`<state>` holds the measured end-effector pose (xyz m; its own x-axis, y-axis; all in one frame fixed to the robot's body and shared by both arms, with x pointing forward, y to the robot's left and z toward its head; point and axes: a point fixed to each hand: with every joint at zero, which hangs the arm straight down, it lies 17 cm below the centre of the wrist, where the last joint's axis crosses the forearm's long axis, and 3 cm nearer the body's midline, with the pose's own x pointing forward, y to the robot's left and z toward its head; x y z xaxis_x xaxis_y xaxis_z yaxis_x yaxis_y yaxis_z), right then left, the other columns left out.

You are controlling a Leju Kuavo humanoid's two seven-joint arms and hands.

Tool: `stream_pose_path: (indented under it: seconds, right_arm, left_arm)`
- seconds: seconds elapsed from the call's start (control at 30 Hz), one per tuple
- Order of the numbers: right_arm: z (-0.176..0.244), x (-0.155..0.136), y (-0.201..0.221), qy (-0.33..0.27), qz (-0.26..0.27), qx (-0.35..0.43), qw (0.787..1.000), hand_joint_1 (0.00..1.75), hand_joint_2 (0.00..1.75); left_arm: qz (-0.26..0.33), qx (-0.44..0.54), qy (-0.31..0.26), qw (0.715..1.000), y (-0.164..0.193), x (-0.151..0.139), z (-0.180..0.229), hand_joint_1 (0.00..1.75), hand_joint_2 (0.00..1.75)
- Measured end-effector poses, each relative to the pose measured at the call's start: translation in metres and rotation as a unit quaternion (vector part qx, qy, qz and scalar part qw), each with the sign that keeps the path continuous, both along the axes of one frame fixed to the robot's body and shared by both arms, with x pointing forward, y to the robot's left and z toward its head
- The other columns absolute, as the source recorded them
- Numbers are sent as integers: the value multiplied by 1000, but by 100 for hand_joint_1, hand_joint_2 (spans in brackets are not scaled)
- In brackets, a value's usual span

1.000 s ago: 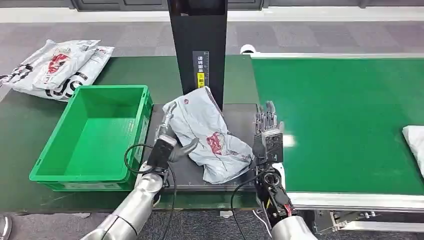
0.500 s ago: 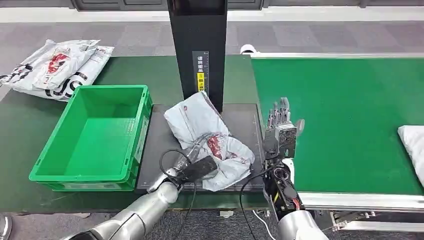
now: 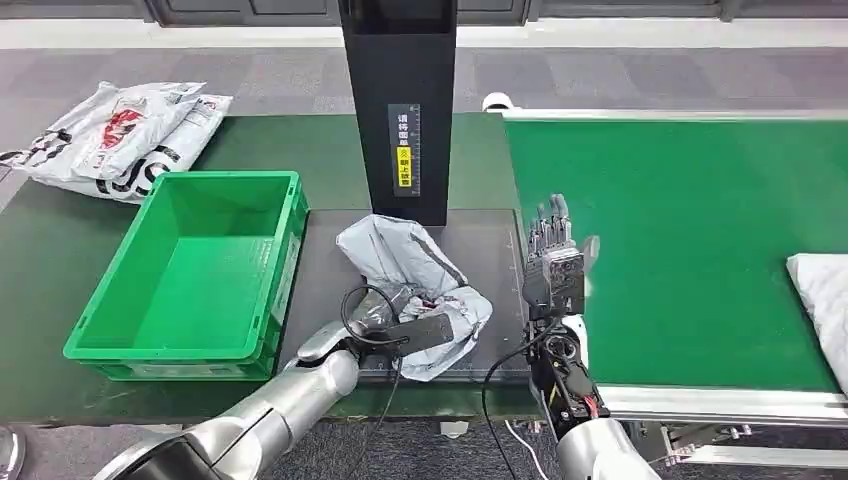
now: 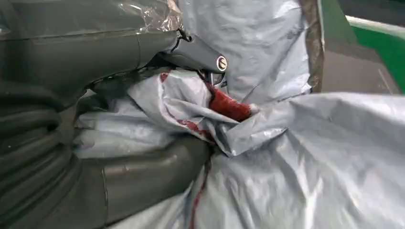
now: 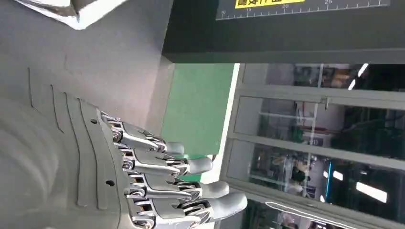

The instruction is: Moved the parcel from conveyor to table for the left to box.

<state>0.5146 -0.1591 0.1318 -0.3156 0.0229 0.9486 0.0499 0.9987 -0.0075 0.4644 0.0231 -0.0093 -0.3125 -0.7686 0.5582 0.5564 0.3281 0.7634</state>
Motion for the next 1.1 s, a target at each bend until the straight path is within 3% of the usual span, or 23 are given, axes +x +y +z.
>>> stream_pose_path:
  seconds: [0.2,0.37,0.53,0.67,0.73,0.83,0.97,1.1]
  right_arm:
    - [-1,2,6,3,13,-13,1000,0,0]
    - [-9,2,7,12,17,-22,1000,0,0]
    - [-26,-9,7,26,14,-32,999,0,0]
    - [-33,-13,5,32,8,-39,999,0,0]
    - [-35,-13,-1,34,-3,-40,999,0,0]
    - [-42,-16,-8,42,-14,-34,998,0,0]
    - [-52,-22,-15,51,-19,-27,998,0,0]
    - [-51,-23,-15,50,-18,-27,998,0,0]
  left_arm:
    - [1,34,4,999,6,3,-5,175,175]
    - [41,-7,-57,997,12,22,21,175,175]
    - [122,-79,-250,957,41,66,115,175,175]
    - [78,-9,-421,904,33,82,205,175,175]
    - [93,41,-484,869,48,93,244,175,175]
    - [164,57,-509,843,90,110,281,175,175]
    - [205,55,-525,824,135,113,299,175,175]
    - [335,93,-480,806,206,122,284,175,175]
